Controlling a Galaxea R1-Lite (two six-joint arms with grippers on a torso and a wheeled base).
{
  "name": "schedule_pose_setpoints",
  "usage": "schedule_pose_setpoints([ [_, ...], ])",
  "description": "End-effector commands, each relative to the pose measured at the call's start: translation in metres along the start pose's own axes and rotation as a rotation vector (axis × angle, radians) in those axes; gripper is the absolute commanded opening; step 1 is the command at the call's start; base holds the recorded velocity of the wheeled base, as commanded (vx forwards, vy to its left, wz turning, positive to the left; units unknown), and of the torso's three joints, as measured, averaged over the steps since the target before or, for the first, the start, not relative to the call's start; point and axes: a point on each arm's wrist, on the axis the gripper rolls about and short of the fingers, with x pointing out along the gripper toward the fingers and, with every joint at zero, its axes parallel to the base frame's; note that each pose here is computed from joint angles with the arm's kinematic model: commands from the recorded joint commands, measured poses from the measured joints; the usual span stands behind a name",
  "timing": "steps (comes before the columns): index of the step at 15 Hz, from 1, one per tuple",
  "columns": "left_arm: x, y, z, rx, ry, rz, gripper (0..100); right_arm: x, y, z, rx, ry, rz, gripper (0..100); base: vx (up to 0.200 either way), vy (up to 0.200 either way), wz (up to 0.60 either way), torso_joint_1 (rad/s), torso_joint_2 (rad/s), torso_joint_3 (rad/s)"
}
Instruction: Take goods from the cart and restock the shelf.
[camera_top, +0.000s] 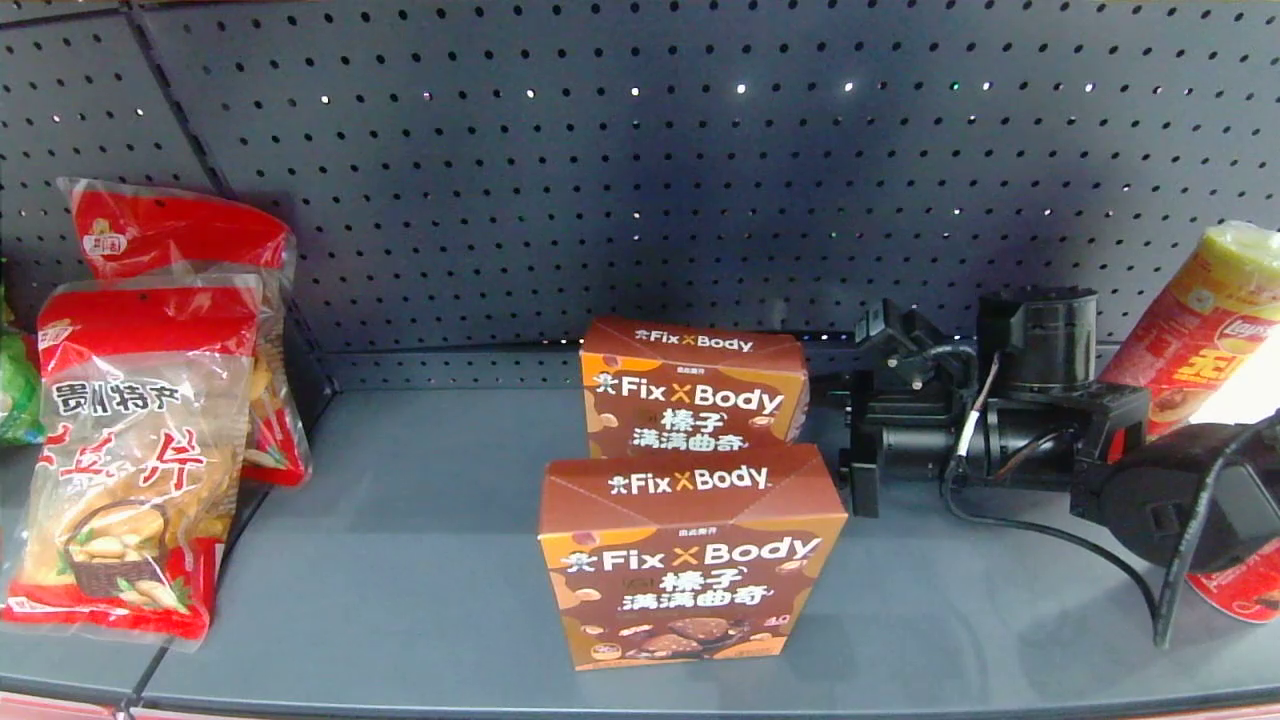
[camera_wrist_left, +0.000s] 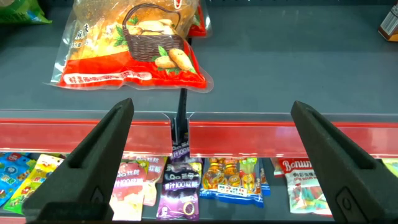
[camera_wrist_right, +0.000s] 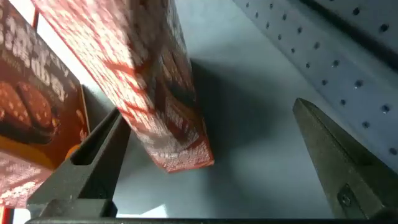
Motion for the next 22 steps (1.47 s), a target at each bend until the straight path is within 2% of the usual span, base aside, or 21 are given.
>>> schedule_pose_setpoints([
  [1,0.0,0.0,0.0,0.0,0.0,0.001,100,0.001,0.001,-0.004,0.008,0.011,0.006,100,0.0,0.0,0.0,0.0,0.0,0.0],
  [7,0.0,0.0,0.0,0.0,0.0,0.0,100,0.01,-0.001,-0.021,0.043,0.053,0.019,100,0.0,0.0,0.0,0.0,0.0,0.0],
  [22,0.0,0.0,0.0,0.0,0.0,0.001,100,0.004,-0.011,-0.028,0.034,0.065,-0.012,100,0.0,0.0,0.0,0.0,0.0,0.0],
])
